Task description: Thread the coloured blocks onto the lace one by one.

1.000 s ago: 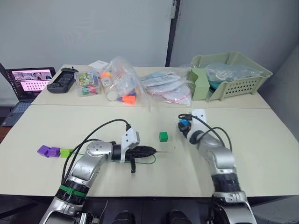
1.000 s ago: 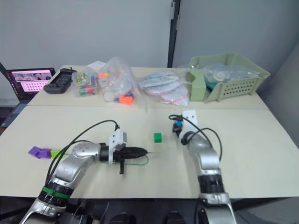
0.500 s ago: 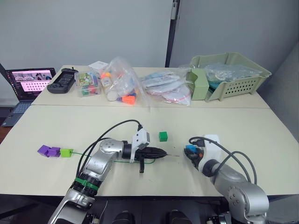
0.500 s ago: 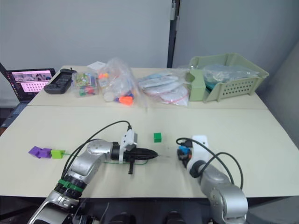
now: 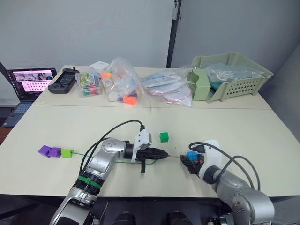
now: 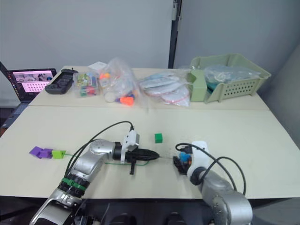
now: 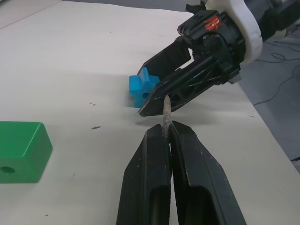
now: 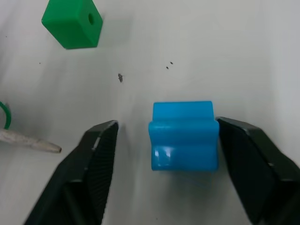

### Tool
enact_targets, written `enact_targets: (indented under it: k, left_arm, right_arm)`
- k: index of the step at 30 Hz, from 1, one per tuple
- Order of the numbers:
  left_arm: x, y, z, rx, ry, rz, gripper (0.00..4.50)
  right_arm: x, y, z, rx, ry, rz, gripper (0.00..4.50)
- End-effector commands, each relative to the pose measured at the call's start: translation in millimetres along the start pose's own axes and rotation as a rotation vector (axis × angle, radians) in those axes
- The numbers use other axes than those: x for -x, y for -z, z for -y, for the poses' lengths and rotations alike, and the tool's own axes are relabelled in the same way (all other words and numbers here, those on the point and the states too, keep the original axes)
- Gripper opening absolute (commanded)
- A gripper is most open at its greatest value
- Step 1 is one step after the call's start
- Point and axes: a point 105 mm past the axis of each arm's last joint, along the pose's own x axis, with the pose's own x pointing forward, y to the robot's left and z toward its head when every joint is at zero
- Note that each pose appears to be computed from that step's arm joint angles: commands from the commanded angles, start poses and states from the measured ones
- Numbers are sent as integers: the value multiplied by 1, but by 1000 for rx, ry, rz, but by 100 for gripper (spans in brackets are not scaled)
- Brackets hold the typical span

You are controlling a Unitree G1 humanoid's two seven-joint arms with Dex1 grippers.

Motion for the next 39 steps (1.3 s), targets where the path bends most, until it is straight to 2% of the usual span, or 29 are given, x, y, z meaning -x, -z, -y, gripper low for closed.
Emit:
enact_targets:
  k: [1,3,6,9,11,14,19,28,37,39]
  left_arm:
    - [1,-8,-1,-45,-7,18,0]
    - [2,-8,-2,-45,-13,19,0]
    - [3,-9,-3,-48,-32,25,0]
    - [4,-9,-3,-48,-43,28,0]
    - [4,-10,-1,-49,-49,31,0]
    - [4,-11,0,-52,-59,34,0]
    - [5,-13,1,-57,-78,34,0]
    - [8,-13,3,-54,-109,33,0]
    - [10,-13,2,-57,-126,24,0]
    - [11,-13,1,-58,-128,22,0]
  right_arm:
    - [25,-9,10,14,-75,-30,448]
    - [35,-16,20,47,-91,-50,448]
    - [59,-34,20,274,-266,-142,448]
    - [58,-57,18,327,-347,-120,448]
    - [55,-68,12,505,-416,-126,448]
    - [51,-65,9,756,-516,-205,448]
    - [30,-59,16,1003,-630,-279,448]
    - [-5,-59,24,1276,-684,-325,448]
    - [-14,-52,17,1308,-723,-381,448]
    - [-15,-49,15,1304,-732,-389,396]
